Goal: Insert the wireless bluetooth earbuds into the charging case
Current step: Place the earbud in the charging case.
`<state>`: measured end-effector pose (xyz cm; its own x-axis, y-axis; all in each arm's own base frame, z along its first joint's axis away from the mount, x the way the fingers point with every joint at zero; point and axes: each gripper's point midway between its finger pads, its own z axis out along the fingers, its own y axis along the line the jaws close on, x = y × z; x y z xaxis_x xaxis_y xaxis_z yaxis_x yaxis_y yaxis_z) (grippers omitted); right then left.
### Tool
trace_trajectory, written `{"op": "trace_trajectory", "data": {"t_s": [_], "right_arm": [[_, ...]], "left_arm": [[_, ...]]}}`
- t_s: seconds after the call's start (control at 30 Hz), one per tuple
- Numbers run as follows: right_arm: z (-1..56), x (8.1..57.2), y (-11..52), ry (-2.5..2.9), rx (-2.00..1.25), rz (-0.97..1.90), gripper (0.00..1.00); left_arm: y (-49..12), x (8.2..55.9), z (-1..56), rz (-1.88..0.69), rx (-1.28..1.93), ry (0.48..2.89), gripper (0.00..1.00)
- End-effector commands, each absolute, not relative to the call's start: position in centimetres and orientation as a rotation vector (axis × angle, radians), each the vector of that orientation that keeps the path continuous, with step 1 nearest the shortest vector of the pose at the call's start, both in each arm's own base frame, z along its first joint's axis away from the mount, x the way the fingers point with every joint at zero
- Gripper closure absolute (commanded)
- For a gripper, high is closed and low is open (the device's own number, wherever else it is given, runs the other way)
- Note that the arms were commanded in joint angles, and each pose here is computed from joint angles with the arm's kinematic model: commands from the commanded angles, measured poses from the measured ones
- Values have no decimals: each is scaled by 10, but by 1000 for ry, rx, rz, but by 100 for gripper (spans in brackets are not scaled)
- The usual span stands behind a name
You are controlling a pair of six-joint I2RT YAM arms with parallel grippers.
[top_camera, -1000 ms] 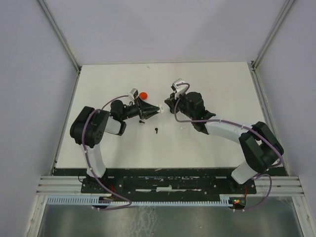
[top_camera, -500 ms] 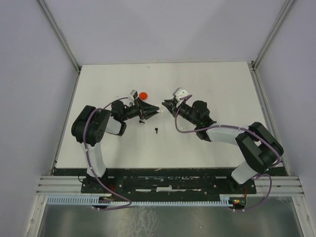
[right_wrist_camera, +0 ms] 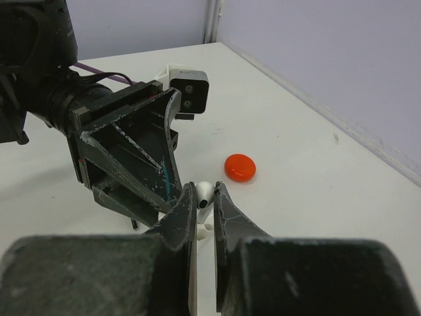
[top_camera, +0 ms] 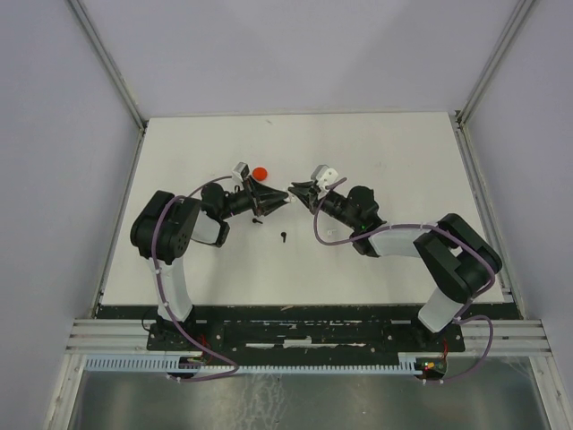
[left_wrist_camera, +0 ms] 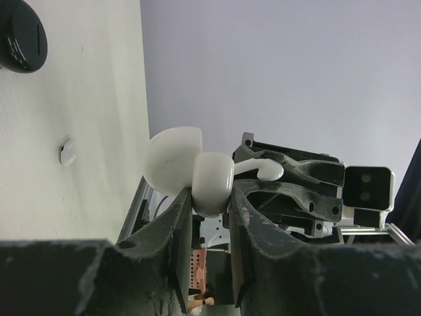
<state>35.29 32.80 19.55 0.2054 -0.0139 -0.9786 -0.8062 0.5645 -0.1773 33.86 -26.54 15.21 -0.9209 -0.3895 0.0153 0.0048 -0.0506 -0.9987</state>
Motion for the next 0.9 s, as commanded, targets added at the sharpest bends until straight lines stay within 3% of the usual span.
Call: {"op": "trace_trajectory", "data": {"t_s": [0.0, 0.87], "right_arm": [[210, 348, 333, 1157, -830, 667, 99], [183, 346, 326, 1210, -858, 625, 99]], "left_arm": [[-266, 337, 174, -2098, -343, 1867, 97], [-264, 334, 186, -2159, -343, 1820, 97]]}}
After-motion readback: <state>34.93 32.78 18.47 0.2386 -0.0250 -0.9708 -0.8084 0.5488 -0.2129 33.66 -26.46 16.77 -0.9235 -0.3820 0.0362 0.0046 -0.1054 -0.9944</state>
